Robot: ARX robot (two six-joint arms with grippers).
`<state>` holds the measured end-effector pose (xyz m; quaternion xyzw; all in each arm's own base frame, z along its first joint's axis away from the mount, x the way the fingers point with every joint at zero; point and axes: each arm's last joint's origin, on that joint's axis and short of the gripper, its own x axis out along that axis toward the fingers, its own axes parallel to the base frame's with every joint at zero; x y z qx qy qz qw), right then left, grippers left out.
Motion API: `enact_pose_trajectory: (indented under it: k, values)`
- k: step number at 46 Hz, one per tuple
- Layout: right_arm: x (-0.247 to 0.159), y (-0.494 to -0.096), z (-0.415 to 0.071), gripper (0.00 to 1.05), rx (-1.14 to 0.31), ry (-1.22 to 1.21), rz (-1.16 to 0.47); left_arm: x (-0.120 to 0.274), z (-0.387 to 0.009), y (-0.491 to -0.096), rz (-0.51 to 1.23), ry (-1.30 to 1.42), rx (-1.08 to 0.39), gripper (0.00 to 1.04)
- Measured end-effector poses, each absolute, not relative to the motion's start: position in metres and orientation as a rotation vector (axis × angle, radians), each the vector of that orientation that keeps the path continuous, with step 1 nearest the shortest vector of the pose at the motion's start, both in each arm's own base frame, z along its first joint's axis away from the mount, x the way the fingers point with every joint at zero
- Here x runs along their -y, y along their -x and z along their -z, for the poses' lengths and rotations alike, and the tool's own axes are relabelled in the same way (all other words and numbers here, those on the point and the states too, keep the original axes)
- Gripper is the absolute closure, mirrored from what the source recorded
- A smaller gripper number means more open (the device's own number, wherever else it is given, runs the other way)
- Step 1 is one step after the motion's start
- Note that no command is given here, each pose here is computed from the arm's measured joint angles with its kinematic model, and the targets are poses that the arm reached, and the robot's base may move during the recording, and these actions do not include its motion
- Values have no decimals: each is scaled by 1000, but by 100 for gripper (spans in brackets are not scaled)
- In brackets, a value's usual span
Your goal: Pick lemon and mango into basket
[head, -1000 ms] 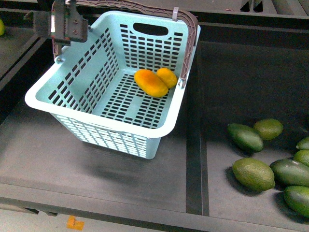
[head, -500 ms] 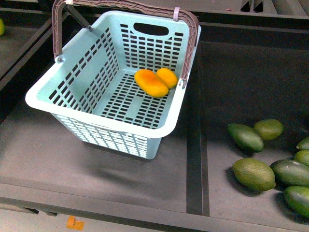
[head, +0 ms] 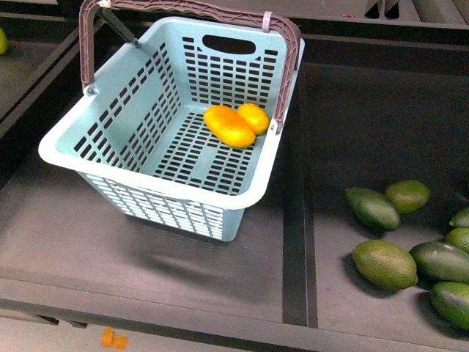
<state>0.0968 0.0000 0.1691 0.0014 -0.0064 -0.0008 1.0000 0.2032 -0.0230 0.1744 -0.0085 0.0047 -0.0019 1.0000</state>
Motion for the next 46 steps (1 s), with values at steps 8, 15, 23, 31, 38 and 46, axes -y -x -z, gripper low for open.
enact_pose_trajectory:
  k: [8,15,23,31,38,46]
  values:
    - [0,-97,-169,9,13,-3,1,16,-164,-184,3,14,-7,101]
    - [0,-97,-169,9,13,-3,1,6,-162,-168,25,12,-14,101]
    - [0,-97,-169,9,13,-3,2,1,-164,-153,5,12,-12,101]
    - [0,-97,-169,9,13,-3,2,1,-166,-139,5,11,-4,101]
    - [0,-97,-169,9,13,-3,2,1,-170,-131,5,11,8,101]
    - [0,-97,-169,9,13,-3,2,1,-171,-123,4,11,14,101]
